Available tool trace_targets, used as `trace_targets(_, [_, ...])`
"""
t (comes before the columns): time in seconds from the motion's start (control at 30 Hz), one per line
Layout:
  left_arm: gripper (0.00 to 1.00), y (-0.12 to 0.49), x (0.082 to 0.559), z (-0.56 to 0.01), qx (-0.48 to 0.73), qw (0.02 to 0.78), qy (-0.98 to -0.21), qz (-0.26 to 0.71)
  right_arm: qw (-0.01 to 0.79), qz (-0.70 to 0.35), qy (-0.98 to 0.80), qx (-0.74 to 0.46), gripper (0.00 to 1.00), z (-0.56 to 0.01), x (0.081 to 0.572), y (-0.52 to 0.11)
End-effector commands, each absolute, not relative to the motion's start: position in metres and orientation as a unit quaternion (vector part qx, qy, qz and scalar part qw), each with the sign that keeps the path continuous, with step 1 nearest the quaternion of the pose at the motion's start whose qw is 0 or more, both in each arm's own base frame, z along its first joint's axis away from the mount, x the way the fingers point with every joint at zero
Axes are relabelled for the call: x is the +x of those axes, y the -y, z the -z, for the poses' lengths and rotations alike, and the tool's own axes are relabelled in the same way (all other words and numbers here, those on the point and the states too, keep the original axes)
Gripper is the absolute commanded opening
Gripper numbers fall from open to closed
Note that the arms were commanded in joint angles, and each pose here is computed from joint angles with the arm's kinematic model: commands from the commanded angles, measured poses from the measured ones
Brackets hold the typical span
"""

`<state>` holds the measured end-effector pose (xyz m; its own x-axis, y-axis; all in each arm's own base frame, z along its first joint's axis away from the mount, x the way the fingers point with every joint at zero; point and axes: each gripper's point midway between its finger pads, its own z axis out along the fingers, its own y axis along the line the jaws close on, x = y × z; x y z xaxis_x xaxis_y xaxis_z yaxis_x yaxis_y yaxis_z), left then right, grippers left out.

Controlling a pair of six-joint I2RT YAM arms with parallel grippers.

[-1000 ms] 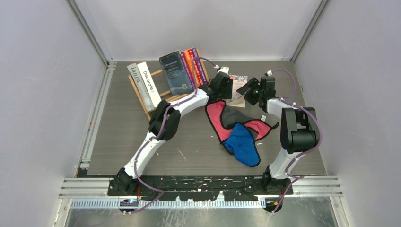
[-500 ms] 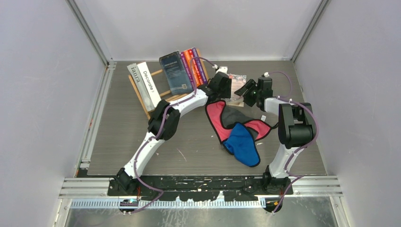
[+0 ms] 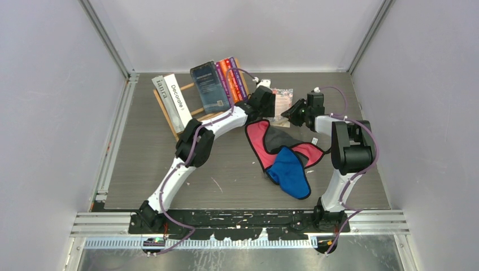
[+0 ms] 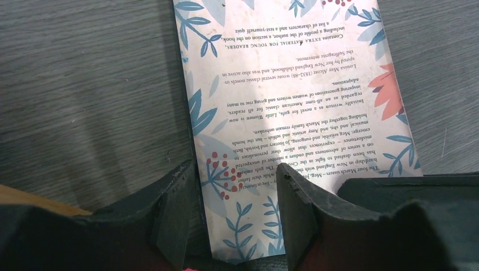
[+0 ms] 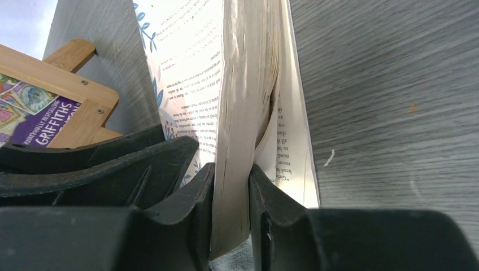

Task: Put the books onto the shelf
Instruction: Pick up the book from the center of the board.

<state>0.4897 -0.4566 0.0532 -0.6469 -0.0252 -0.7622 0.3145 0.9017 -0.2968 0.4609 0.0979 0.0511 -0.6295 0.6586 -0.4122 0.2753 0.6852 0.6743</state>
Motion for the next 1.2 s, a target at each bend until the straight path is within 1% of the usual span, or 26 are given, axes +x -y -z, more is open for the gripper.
trace_targets(0.0, [0.55,0.472,0.471,-0.101,0.099,0.421,-0.868,0.244,0.353,-0.331,-0.840,0.245,0.01,-0.091,0.457,-0.118])
trace_targets(0.17, [0.61,0.462,0.465,-0.106,0.084,0.424,-0.869,0.242,0.383,-0.352,-0.812,0.266,0.01,-0.120,0.456,-0.107])
trace_targets(0.27, [0.74,0.461,0.463,-0.114,0.075,0.428,-0.865,0.250,0.391,-0.380,-0.789,0.284,0.01,-0.135,0.458,-0.102])
trace_targets(0.37, [0.75,0.461,0.461,-0.121,0.070,0.429,-0.864,0.256,0.396,-0.400,-0.767,0.307,0.01,-0.144,0.459,-0.089])
trace_targets(0.5, [0.76,0.465,0.460,-0.127,0.066,0.429,-0.860,0.269,0.403,-0.403,-0.753,0.330,0.01,-0.146,0.457,-0.076])
trace_targets(0.53, [0.79,0.466,0.460,-0.129,0.065,0.430,-0.859,0.271,0.406,-0.402,-0.749,0.336,0.01,-0.147,0.457,-0.071])
trace_targets(0.57, [0.80,0.469,0.461,-0.132,0.066,0.432,-0.857,0.273,0.407,-0.404,-0.744,0.343,0.01,-0.148,0.456,-0.067])
trace_targets(0.8, [0.81,0.484,0.462,-0.144,0.069,0.436,-0.849,0.290,0.419,-0.437,-0.703,0.373,0.01,-0.162,0.458,-0.043])
trace_targets(0.83, [0.83,0.486,0.463,-0.147,0.067,0.436,-0.848,0.295,0.420,-0.440,-0.699,0.376,0.01,-0.163,0.458,-0.040])
trace_targets(0.87, [0.94,0.487,0.463,-0.149,0.065,0.435,-0.846,0.300,0.420,-0.445,-0.694,0.379,0.01,-0.165,0.458,-0.039])
trace_targets(0.9, [0.96,0.490,0.462,-0.150,0.064,0.433,-0.846,0.305,0.421,-0.450,-0.691,0.379,0.01,-0.167,0.458,-0.038])
trace_targets(1.17, [1.00,0.505,0.458,-0.156,0.059,0.407,-0.845,0.341,0.417,-0.499,-0.656,0.383,0.01,-0.181,0.451,-0.039])
